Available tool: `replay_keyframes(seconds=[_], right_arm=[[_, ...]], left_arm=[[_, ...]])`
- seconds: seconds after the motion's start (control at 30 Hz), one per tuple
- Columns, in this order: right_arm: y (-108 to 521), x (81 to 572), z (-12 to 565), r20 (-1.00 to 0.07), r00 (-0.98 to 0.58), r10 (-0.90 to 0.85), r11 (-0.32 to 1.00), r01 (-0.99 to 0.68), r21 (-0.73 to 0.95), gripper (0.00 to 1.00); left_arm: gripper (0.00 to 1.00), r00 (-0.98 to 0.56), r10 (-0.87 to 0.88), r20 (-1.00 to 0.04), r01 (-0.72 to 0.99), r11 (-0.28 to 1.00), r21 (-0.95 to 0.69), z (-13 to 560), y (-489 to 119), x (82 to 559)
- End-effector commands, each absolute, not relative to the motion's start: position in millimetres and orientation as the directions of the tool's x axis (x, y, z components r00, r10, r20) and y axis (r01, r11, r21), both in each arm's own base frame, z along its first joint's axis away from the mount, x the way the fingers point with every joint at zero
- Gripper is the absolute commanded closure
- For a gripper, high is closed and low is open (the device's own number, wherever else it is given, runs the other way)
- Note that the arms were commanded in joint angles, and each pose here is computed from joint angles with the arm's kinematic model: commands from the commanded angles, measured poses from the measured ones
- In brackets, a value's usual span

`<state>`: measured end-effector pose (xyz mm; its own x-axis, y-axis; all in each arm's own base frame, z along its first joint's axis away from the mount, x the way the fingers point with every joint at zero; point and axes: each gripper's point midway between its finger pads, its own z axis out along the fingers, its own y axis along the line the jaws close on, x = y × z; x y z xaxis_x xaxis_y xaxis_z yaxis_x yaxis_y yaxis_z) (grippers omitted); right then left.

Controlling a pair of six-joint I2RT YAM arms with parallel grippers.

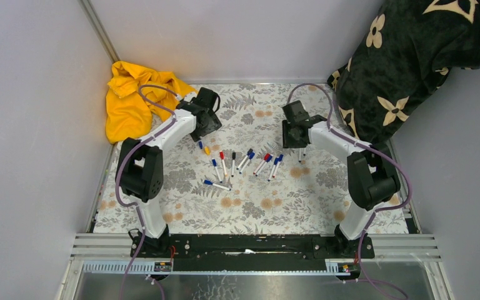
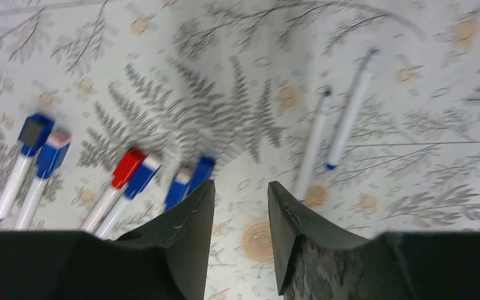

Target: Open the pen caps

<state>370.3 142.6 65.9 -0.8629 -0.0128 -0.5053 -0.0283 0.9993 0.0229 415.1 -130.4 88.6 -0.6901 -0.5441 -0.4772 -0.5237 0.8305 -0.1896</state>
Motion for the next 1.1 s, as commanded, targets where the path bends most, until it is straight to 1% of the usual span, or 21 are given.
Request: replay_keyframes(seconds=[0.0,0.17,0.53,1.07], right_arm=[[173.1,340.6,70.5,-0.479,-0.876,-0.051,0.995,-0.088,0.055,0.56],[190.1,321.9,65.2,-0.462,-0.884,-0.074,0.993,-0.106,0.045,0.56],[195.4,301.8,45.6,-0.422,-0.905,-0.054,0.997,-0.074,0.031,0.56],[196.0,303.0,26.1,-0.401,-0.915,-0.052,0.998,-0.057,-0.001,0.56]], left_arm=[[0.25,-0.68,-0.552,-0.483,-0.499,0.831,-0.247,100.6,-138.1,410.9],[0.25,-0.686,-0.549,-0.477,-0.477,0.835,-0.276,103.9,-144.9,399.6],[0.25,-0.697,-0.531,-0.482,-0.44,0.847,-0.298,113.0,-153.4,388.4],[0.25,-0.696,-0.524,-0.491,-0.424,0.851,-0.309,117.7,-155.3,389.4]])
